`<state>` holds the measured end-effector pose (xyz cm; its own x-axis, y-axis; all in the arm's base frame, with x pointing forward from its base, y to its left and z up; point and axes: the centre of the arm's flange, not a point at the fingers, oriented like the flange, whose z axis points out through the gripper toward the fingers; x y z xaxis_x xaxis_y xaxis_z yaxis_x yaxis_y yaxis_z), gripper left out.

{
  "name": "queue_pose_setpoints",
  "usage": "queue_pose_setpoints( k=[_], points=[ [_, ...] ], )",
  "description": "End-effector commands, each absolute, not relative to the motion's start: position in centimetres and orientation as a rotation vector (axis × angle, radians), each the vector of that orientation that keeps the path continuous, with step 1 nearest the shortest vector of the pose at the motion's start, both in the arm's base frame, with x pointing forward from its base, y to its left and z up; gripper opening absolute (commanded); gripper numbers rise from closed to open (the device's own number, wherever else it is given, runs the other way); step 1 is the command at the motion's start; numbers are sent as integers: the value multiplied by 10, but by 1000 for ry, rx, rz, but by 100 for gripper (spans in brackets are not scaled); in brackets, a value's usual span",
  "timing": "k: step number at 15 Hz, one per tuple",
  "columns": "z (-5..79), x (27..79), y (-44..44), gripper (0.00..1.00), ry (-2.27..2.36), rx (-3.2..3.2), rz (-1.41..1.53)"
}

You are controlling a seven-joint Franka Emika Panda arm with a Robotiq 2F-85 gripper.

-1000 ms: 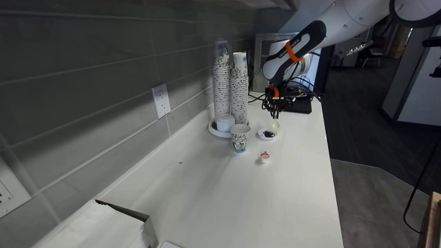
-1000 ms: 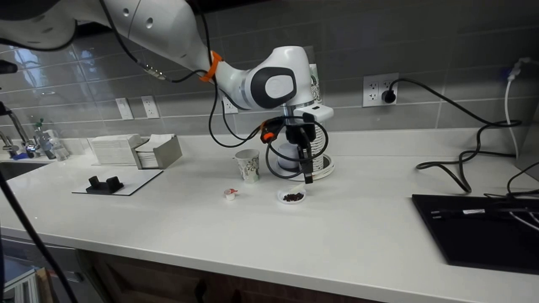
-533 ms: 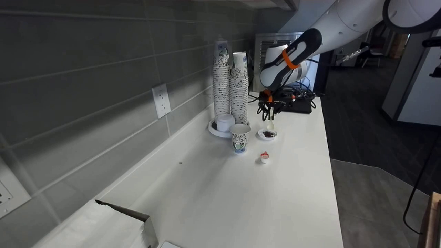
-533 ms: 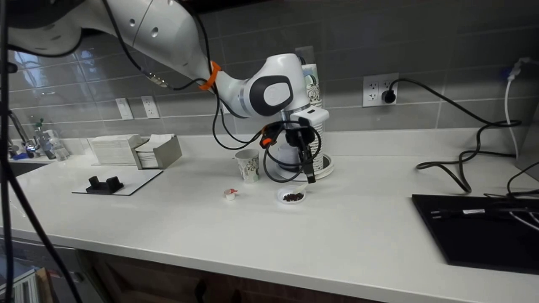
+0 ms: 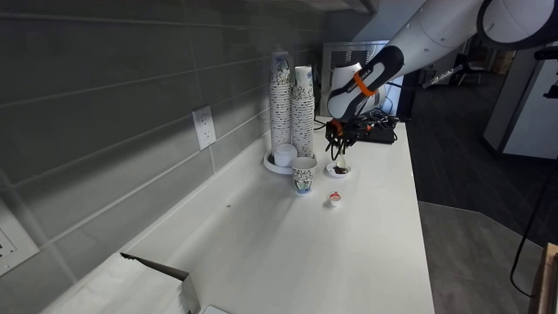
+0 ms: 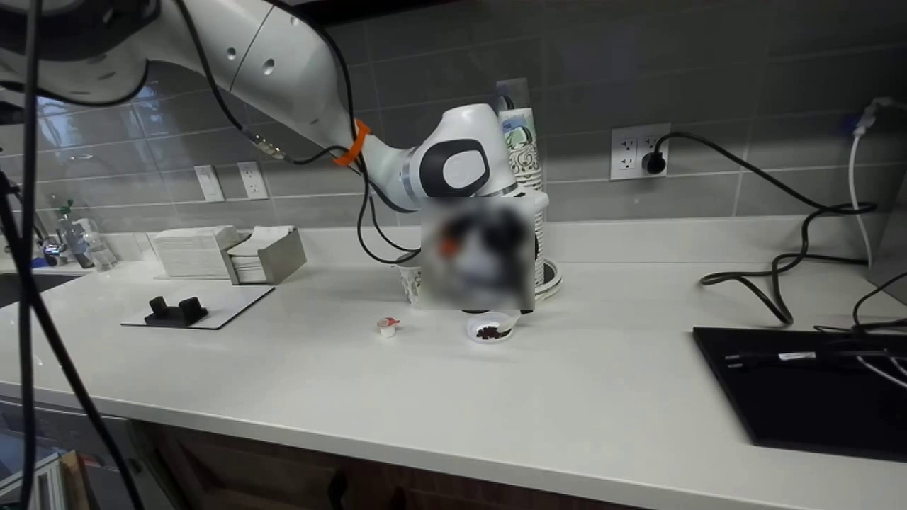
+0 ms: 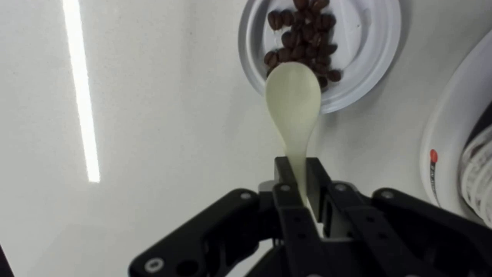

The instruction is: Use the spoon to scoop up the contents in the lid and put them inside the cup

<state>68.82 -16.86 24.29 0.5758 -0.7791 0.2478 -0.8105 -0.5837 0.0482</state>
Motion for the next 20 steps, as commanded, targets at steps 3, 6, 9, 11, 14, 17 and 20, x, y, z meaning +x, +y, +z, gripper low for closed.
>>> queue_pose_setpoints(
  k=[3,6,9,11,14,17,20],
  points=[
    [242,691,-155,3,-1322,2589,409],
    [235,696,-145,3,-1293,2595,389],
    [227,696,-136,3,-1254,2600,354],
    [228,695,-132,3,-1234,2617,335],
    [230,694,-131,3,-1230,2633,304],
    [227,694,-128,3,-1214,2641,276],
    [225,692,-124,3,-1185,2655,252]
  ],
)
